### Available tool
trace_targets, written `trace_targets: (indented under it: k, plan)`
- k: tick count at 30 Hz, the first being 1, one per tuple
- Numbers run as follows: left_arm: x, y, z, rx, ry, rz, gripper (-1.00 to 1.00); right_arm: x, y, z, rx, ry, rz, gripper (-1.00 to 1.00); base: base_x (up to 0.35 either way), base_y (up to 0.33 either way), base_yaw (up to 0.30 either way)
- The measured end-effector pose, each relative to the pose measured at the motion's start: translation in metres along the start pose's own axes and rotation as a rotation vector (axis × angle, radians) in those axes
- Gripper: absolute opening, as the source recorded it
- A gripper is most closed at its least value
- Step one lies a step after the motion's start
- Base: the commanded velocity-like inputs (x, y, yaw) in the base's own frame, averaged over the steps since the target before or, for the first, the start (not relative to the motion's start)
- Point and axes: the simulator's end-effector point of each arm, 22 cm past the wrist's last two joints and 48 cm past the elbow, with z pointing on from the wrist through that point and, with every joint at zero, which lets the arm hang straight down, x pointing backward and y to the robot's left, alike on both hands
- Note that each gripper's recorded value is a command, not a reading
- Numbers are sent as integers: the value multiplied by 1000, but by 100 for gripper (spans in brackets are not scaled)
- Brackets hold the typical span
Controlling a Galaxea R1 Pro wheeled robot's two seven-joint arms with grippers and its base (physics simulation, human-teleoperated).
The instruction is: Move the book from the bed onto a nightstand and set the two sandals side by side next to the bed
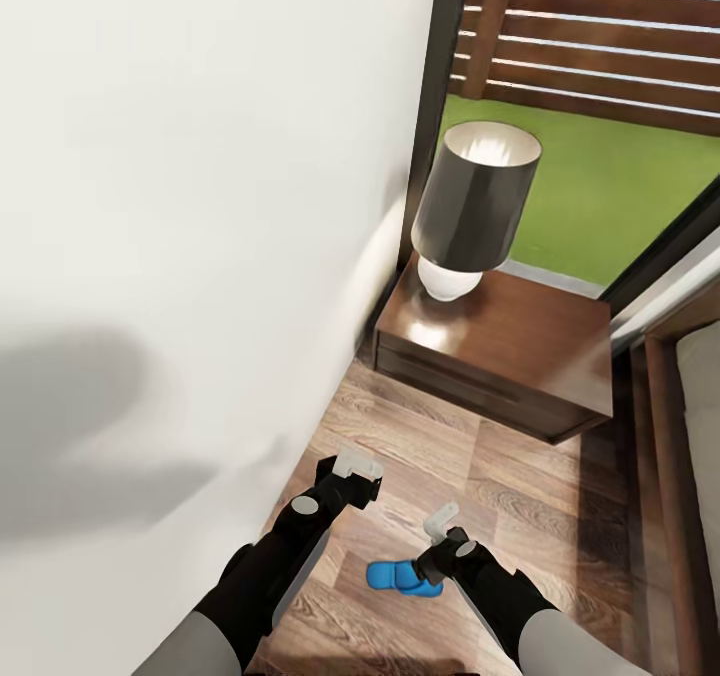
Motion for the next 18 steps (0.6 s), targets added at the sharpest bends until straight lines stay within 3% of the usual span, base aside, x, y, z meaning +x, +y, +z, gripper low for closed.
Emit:
trace_targets:
  k: [18]
  plan:
    - [16,-1,7,7,27,-11,100,13,8,9,-17,30,6,100,0,0,0]
